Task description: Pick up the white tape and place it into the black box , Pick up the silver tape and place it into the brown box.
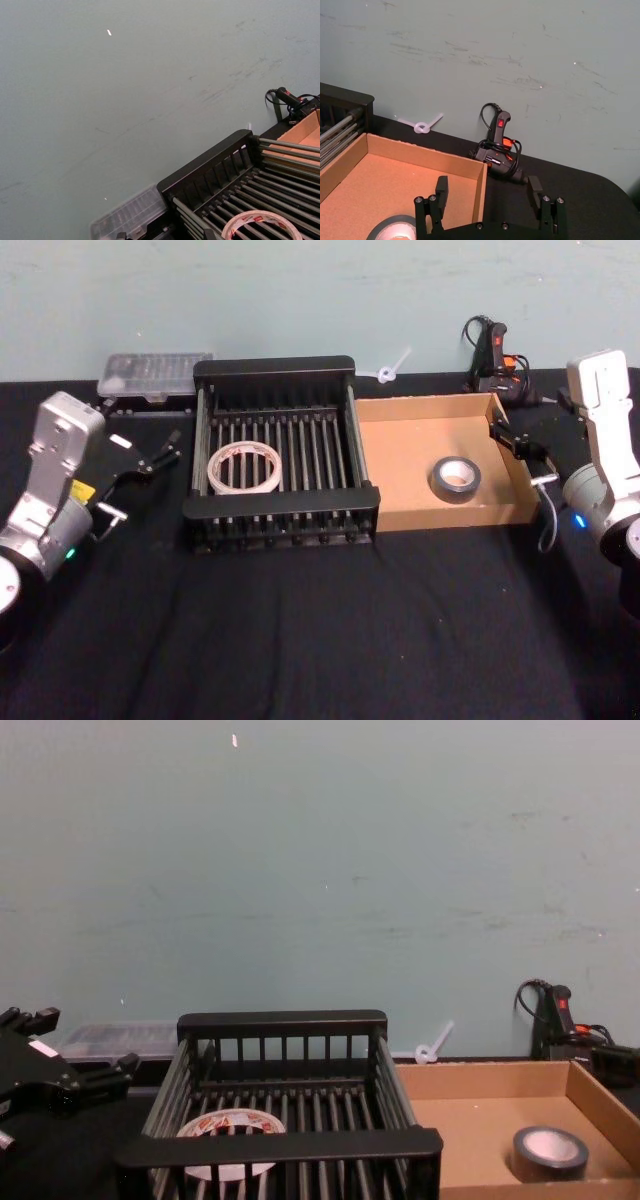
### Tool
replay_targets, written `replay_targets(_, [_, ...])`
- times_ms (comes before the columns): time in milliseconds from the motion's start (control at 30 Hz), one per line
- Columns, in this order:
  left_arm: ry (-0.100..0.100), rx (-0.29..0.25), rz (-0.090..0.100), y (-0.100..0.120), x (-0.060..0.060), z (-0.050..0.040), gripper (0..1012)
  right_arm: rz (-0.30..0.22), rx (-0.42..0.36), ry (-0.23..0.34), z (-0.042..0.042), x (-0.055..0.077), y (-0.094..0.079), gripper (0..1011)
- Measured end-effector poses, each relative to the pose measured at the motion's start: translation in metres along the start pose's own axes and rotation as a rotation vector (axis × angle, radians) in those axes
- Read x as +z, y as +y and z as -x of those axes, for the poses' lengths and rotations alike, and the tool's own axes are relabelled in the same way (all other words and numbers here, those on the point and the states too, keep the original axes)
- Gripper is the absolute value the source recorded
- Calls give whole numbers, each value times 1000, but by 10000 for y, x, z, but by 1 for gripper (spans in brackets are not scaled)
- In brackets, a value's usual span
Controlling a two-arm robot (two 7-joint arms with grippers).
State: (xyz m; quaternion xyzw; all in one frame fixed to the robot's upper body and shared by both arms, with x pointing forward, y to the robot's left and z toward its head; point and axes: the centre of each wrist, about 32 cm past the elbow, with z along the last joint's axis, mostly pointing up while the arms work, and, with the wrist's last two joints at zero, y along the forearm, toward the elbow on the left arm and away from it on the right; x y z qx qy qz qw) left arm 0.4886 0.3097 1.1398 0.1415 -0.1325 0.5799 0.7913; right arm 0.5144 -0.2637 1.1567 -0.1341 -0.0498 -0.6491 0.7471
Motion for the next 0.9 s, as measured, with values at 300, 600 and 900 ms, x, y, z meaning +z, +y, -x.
replay_targets(300, [0,0,0,0,0,0,1001,0,0,0,0,0,0,1002])
replay_targets(600, [0,0,0,0,0,0,1001,0,0,0,0,0,0,1002])
replay_targets(900, [0,0,0,0,0,0,1001,0,0,0,0,0,0,1002])
